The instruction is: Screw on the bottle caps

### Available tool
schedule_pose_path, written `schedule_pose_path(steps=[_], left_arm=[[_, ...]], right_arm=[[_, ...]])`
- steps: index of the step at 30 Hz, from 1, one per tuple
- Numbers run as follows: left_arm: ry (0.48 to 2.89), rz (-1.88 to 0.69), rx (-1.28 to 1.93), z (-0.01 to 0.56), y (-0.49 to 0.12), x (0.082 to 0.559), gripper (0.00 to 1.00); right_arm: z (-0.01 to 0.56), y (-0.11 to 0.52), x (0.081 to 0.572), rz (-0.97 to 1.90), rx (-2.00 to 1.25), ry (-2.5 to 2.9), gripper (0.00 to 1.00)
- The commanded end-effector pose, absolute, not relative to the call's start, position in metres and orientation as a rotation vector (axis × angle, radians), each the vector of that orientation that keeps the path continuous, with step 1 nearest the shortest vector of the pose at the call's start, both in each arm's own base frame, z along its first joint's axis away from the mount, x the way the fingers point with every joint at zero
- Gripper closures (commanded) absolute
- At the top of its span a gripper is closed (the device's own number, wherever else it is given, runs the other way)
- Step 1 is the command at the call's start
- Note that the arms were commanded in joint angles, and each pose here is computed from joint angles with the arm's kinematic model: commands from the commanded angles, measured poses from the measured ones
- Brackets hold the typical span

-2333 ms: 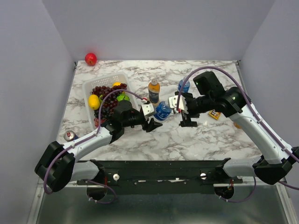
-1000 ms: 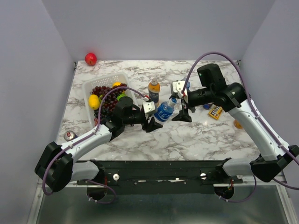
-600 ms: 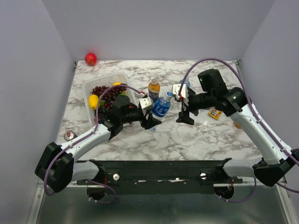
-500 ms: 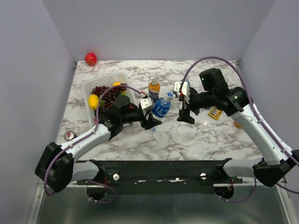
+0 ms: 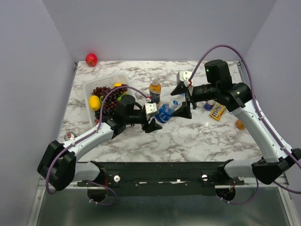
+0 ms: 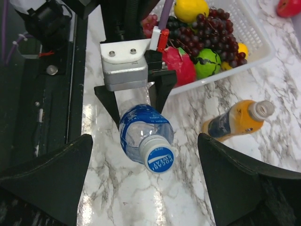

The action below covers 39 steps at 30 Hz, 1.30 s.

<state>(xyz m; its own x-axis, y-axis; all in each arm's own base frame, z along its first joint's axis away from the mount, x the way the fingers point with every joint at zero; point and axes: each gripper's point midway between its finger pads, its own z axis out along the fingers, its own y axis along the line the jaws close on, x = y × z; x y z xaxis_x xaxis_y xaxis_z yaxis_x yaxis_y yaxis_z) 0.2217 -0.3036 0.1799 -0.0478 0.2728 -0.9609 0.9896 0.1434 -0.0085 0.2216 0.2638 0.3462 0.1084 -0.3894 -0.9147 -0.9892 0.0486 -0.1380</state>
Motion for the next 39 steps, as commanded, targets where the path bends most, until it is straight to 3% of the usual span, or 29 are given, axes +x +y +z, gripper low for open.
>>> schedule_pose_path(steps=[1, 29, 39], left_arm=[[1.441, -1.002, 1.311, 0.196, -0.311, 0.221, 1.00], [1.530, -1.065, 1.088, 0.207, -0.309, 0.239, 1.00], [1.480, -1.017, 1.347, 0.183, -0.310, 0.216, 1.00]], right_arm=[[0.338, 0.275, 0.209, 0.985, -1.525, 1.382, 0.00], [0.290, 0.219, 0.200, 0.681, -1.498, 1.648, 0.01], [0.348, 0.239, 0.248, 0.636, -1.347, 1.558, 0.01]])
